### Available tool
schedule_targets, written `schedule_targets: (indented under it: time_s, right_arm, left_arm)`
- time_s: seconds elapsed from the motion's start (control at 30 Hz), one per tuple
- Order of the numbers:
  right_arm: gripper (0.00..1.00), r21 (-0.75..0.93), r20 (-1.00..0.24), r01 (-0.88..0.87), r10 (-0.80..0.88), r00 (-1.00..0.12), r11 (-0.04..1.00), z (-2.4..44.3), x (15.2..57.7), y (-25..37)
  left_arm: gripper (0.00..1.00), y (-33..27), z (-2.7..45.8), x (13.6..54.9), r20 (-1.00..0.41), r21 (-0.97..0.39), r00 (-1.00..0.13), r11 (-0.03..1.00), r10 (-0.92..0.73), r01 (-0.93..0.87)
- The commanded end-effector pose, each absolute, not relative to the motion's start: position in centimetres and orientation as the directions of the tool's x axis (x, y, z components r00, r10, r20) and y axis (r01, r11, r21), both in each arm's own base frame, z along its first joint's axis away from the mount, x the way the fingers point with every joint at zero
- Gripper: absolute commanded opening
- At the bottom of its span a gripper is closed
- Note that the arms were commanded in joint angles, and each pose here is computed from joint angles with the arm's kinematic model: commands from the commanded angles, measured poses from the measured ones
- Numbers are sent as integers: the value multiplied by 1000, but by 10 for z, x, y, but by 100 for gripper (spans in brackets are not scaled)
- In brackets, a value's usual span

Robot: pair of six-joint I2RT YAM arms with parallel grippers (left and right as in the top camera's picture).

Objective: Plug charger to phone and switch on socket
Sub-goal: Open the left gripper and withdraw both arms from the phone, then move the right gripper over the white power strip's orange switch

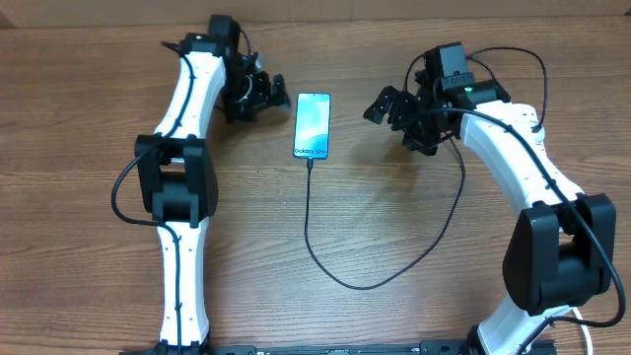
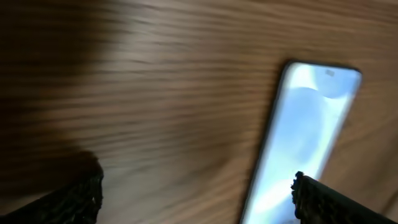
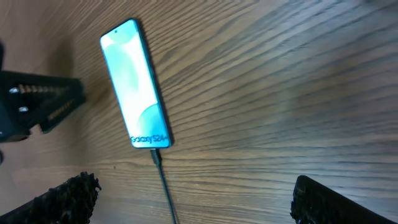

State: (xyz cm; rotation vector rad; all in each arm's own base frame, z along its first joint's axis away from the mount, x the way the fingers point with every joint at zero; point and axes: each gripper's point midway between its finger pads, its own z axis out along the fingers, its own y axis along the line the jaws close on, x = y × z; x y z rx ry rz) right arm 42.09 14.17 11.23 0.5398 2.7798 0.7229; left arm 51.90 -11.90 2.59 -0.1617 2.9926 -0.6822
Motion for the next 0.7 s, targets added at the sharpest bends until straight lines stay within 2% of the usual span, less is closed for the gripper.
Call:
schedule_targets:
  time_s: [0.0, 0.13, 0.27, 0.33, 0.37, 0.47, 0.53, 0.67]
  right_arm:
    - [100, 499, -157, 323, 451, -879, 804, 124, 431, 118]
    - [100, 482, -128, 389, 502, -855, 785, 120, 429, 91]
    - [100, 433, -92, 450, 535, -840, 781, 118, 418, 38]
    - [100, 347, -78, 532, 589, -804, 772, 125, 405, -3]
    - [100, 253, -102, 596, 633, -767, 762, 134, 396, -36]
    - [100, 84, -209, 693, 693, -690, 716, 157, 385, -98]
    - [100, -30, -331, 778, 728, -601, 628, 171, 378, -150]
    - [100, -41, -373, 826, 758, -535, 563, 167, 373, -184]
  left_arm:
    - [100, -88, 84, 537, -224, -312, -967, 949, -118, -43]
    - [100, -75, 144, 540, -363, -250, -926, 968, -105, -12]
    - [100, -47, 227, 540, -541, -182, -830, 982, -133, -39]
    - [100, -29, 265, 536, -620, -144, -771, 987, -146, -72]
    - [100, -20, 282, 535, -658, -120, -738, 988, -151, -96]
    - [100, -14, 295, 538, -694, -102, -703, 988, -153, -114]
    - [100, -14, 291, 538, -687, -101, -710, 988, -153, -115]
    - [100, -16, 291, 538, -686, -103, -711, 988, -154, -114]
